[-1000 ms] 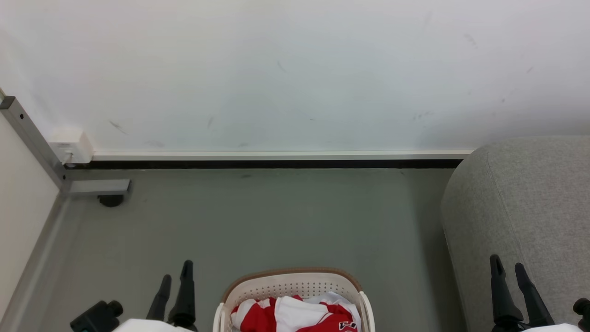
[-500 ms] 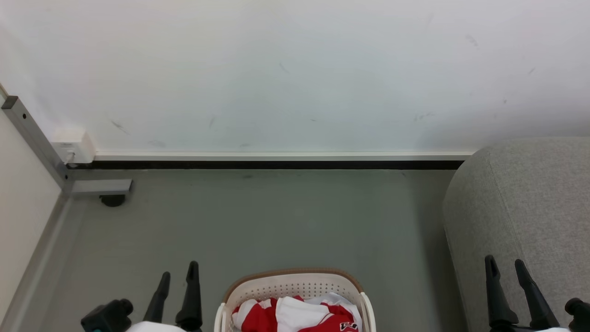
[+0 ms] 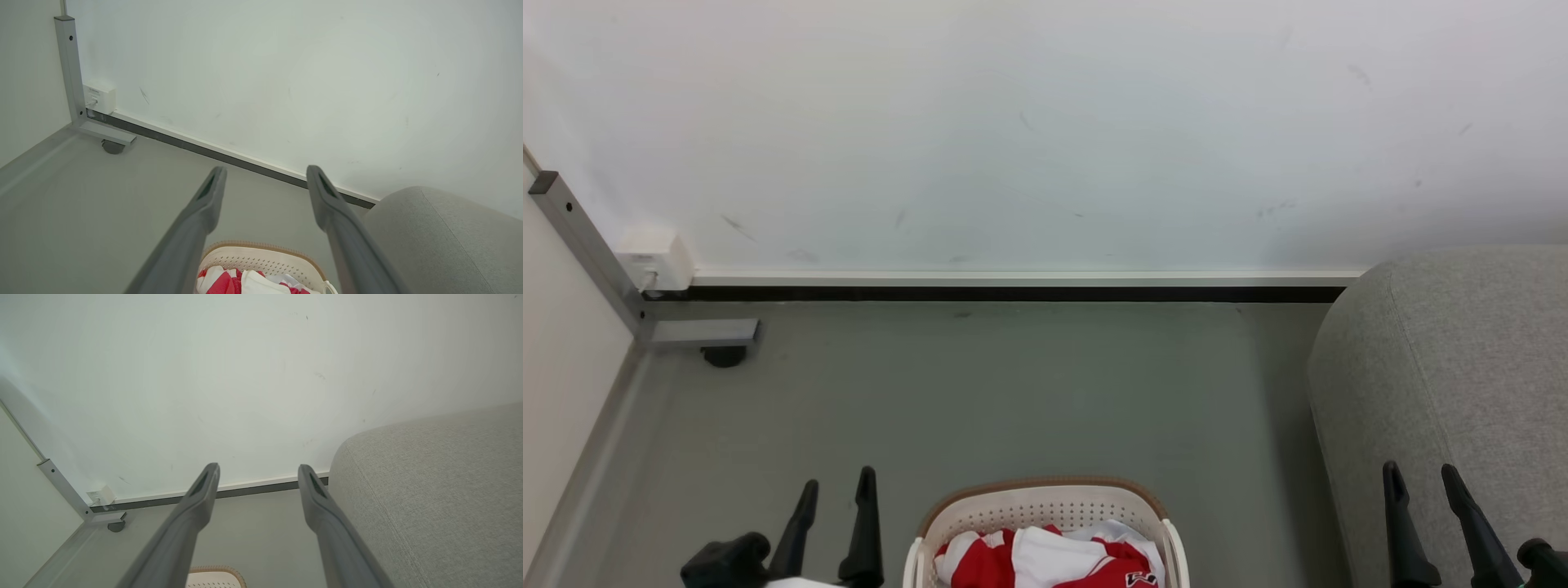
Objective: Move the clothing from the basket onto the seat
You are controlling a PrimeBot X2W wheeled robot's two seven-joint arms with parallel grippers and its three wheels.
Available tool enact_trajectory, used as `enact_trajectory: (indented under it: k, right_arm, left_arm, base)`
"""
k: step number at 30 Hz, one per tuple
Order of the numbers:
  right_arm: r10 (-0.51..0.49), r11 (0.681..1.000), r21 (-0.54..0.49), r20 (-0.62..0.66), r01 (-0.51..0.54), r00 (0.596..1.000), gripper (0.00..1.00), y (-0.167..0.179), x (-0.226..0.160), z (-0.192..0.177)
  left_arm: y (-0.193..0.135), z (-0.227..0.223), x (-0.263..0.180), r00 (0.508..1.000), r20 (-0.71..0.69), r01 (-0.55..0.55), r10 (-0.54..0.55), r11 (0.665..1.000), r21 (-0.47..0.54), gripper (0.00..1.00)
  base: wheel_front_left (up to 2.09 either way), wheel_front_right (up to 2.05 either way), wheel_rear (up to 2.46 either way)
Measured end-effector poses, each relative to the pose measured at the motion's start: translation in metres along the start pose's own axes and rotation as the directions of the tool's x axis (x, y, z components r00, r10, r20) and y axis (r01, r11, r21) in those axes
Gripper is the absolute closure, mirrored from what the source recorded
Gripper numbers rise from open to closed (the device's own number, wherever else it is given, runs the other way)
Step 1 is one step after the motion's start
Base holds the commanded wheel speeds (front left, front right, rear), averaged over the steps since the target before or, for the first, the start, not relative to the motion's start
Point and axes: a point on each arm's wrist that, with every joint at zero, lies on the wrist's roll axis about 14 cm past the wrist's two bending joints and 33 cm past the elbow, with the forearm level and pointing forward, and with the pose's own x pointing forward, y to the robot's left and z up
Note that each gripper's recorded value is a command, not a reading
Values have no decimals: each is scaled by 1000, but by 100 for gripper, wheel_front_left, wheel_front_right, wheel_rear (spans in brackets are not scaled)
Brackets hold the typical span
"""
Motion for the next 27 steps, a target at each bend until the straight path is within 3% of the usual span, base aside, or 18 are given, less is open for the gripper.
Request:
enact_trajectory:
  k: [27]
  right_arm:
    - [-40,994,-99,-2,40,999,0,-13,-13,-10]
  left_arm:
    - [-7,-11,-5,999,-2,49,-50,971,234,0]
  base:
    - [0,0,0]
